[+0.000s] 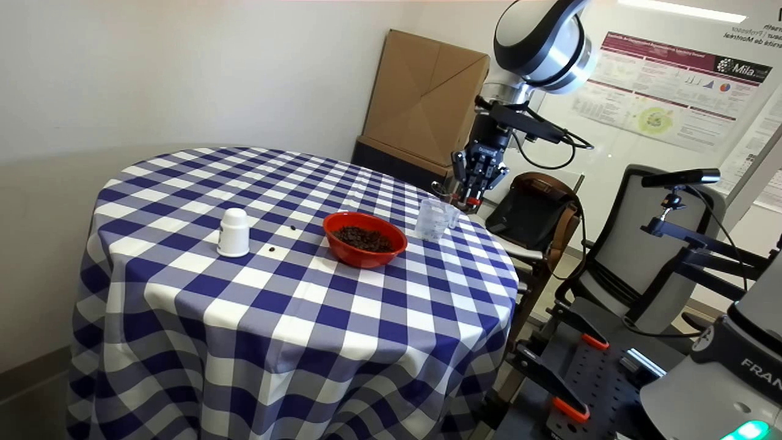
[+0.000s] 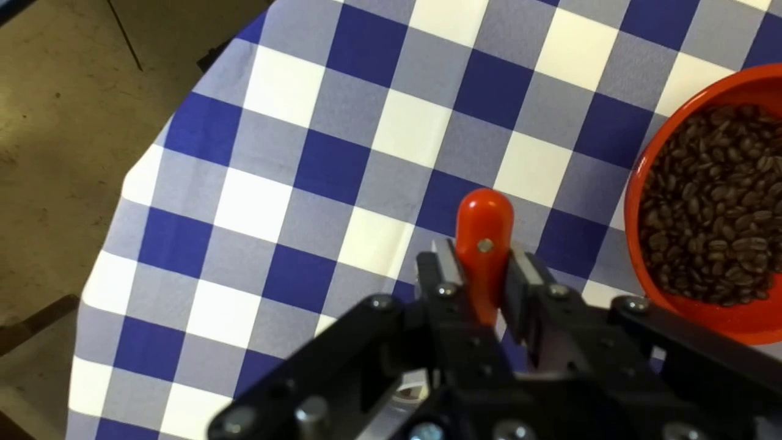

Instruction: Spoon some of the content in the orange bowl and pour it into the transparent container

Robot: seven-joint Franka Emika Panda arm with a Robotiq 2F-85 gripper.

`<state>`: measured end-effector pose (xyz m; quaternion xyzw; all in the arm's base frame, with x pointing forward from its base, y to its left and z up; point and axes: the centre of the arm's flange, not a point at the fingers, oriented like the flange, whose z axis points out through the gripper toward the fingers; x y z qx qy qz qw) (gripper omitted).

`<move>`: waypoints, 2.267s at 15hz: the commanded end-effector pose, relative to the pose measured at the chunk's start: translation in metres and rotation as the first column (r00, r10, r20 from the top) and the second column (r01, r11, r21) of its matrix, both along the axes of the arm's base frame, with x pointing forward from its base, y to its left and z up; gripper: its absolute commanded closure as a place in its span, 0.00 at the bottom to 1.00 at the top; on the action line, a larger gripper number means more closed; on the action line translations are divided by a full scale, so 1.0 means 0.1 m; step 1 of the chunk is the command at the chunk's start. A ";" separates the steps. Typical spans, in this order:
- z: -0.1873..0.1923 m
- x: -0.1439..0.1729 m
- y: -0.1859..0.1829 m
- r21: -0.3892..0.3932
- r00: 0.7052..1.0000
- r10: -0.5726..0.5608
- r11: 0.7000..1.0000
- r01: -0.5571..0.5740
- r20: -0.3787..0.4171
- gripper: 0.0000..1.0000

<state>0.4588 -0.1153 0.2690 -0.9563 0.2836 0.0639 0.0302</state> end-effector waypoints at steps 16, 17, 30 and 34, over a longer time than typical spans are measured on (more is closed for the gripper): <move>-0.08 -0.02 -0.12 -0.118 0.995 0.078 0.989 -0.084 -0.059 0.90; -0.09 -0.01 -0.12 -0.125 0.995 0.079 0.988 -0.086 -0.062 0.90; -0.09 0.00 -0.03 -0.237 0.987 0.127 0.960 -0.148 -0.100 0.90; -0.10 0.01 0.04 -0.259 0.982 0.153 0.950 -0.176 -0.108 0.90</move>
